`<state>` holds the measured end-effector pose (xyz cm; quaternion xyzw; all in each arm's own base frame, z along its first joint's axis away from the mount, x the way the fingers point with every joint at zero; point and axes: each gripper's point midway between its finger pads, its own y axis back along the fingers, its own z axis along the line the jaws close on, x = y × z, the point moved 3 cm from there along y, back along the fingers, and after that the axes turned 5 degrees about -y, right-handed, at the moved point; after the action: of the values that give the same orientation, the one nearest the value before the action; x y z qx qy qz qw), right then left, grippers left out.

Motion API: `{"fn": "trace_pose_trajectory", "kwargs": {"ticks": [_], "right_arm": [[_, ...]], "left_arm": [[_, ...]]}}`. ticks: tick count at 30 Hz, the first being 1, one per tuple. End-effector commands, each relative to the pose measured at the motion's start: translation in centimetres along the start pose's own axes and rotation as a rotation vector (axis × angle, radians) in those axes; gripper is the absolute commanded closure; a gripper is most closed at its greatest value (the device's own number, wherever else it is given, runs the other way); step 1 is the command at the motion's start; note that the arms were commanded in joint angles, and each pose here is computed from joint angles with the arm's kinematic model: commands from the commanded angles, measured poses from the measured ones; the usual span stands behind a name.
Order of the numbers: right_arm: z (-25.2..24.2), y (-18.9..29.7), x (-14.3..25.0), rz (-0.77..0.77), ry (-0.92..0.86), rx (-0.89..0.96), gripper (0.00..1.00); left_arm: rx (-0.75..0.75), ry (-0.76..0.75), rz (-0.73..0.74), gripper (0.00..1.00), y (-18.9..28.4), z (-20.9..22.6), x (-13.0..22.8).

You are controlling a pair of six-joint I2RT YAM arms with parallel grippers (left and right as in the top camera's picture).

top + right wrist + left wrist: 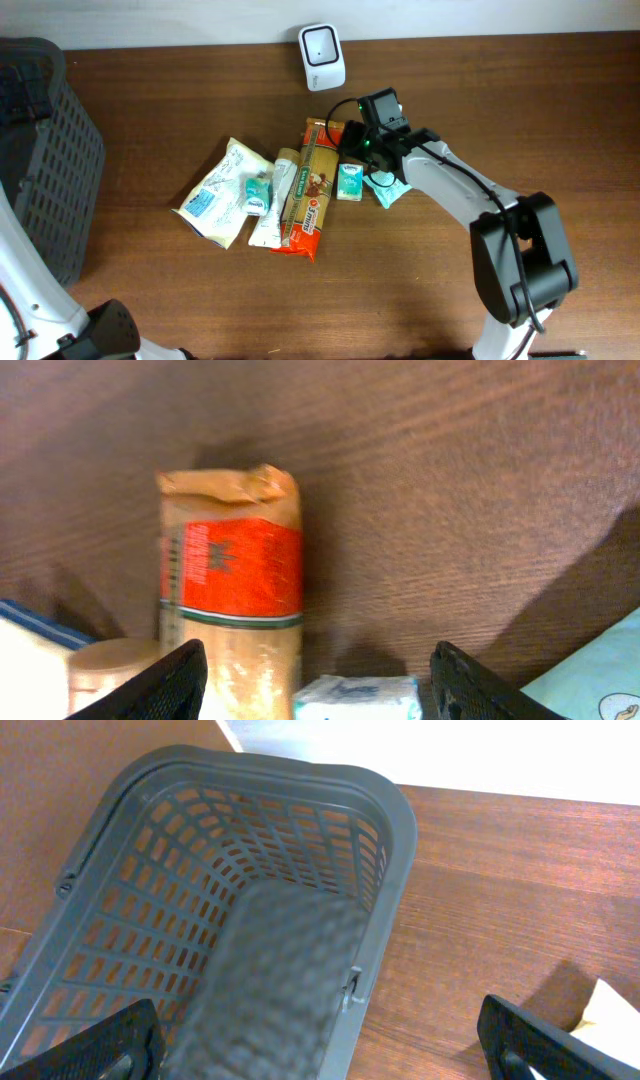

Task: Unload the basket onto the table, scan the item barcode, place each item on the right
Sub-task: 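Lower the right gripper over the teal soap bar and close on it, then lift the teal soap bar off the table with the right gripper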

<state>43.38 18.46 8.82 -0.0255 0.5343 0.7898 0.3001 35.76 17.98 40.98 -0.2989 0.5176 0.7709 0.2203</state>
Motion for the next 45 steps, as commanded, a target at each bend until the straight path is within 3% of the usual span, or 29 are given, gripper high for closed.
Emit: {"fn": "trace_pose_trajectory", "kwargs": {"ticks": [1,27,36,37,42,45], "right_arm": [[-0.7,-1.2,0.2,0.004,0.014,0.039,0.3],[-4.4,-0.4,4.6,0.227,0.03,0.198,0.29],[-6.4,0.9,7.1,0.38,0.145,0.266,0.28],[-7.0,1.2,7.3,0.402,0.154,0.281,0.2],[-10.0,2.1,5.9,0.445,0.142,0.315,0.2],[-9.6,2.2,4.2,0.457,0.177,0.207,0.19]], "left_arm": [[-0.001,0.018,-0.001,0.01,-0.1,0.2,0.0],[-0.001,0.018,-0.001,0.01,-0.1,0.2,0.0],[-0.001,0.018,-0.001,0.01,-0.1,0.2,0.0],[-0.001,0.018,-0.001,0.01,-0.1,0.2,0.0],[-0.001,0.018,-0.001,0.01,-0.1,0.2,0.0],[-0.001,0.018,-0.001,0.01,-0.1,0.2,0.0]]}}
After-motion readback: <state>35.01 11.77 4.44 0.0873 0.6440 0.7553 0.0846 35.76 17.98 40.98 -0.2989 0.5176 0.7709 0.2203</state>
